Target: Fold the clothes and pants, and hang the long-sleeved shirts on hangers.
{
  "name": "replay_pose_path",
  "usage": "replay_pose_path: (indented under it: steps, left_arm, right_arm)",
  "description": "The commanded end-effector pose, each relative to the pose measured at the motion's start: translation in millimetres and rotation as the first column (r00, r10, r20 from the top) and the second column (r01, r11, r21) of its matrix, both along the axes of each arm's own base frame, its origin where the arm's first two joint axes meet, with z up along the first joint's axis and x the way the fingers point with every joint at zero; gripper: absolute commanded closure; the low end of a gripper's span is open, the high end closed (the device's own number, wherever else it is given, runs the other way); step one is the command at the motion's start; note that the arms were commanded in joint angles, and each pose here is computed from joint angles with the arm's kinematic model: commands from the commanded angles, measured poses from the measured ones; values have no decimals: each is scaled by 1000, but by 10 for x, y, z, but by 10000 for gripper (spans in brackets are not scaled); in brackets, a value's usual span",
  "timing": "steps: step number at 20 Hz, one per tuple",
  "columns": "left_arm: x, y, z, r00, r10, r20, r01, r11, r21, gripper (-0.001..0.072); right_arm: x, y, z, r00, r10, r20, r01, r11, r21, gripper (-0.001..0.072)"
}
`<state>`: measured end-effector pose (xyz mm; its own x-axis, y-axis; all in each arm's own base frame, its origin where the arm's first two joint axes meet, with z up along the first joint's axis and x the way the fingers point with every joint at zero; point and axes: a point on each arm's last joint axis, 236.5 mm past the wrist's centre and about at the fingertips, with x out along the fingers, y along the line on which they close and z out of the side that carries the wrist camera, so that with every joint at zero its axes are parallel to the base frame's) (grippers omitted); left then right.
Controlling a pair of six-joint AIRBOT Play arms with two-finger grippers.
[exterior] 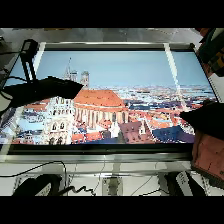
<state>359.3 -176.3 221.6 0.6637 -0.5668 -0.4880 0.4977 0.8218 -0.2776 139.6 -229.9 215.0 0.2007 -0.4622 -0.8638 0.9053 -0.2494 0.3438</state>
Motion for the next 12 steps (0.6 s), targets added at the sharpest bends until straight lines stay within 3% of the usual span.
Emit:
replay_pose_path:
  steps: [1, 2, 3, 4, 5, 6, 10, 11, 12]
  left_arm:
    - [-18, -22, 43, 1000, -3, 2, 3, 1000, -21, 18]
    - [-18, -22, 43, 1000, -3, 2, 3, 1000, -21, 18]
    - [-18, -22, 43, 1000, -3, 2, 3, 1000, -21, 18]
    - [-18, -21, 43, 1000, -3, 2, 3, 1000, -20, 18]
    - [-18, -21, 43, 1000, -3, 2, 3, 1000, -20, 18]
    - [-18, -21, 43, 1000, -3, 2, 3, 1000, -20, 18]
    - [-18, -21, 43, 1000, -3, 2, 3, 1000, -20, 18]
    - [-18, -21, 43, 1000, -3, 2, 3, 1000, -20, 18]
    - [-18, -21, 43, 1000, -3, 2, 3, 1000, -20, 18]
  right_arm:
    - [-540, 65, 25, 965, -262, -21, 262, 965, 27, 662]
    - [-576, 65, 23, 962, -273, -28, 274, 961, 27, 654]
    - [-578, 55, 18, 961, -276, -29, 277, 961, 28, 572]
    - [-564, 48, 4, 961, -274, -31, 275, 961, 33, 419]
    - [-548, 39, -9, 962, -269, -33, 271, 962, 38, 219]
    - [-535, 17, -19, 964, -264, -35, 265, 964, 37, 132]
    - [-412, -191, 25, 990, -129, -63, 127, 991, -44, 135]
    - [-360, -267, 64, 994, -84, -66, 79, 994, -82, 159]
    - [-282, -337, 106, 997, -31, -66, 23, 993, -119, 249]
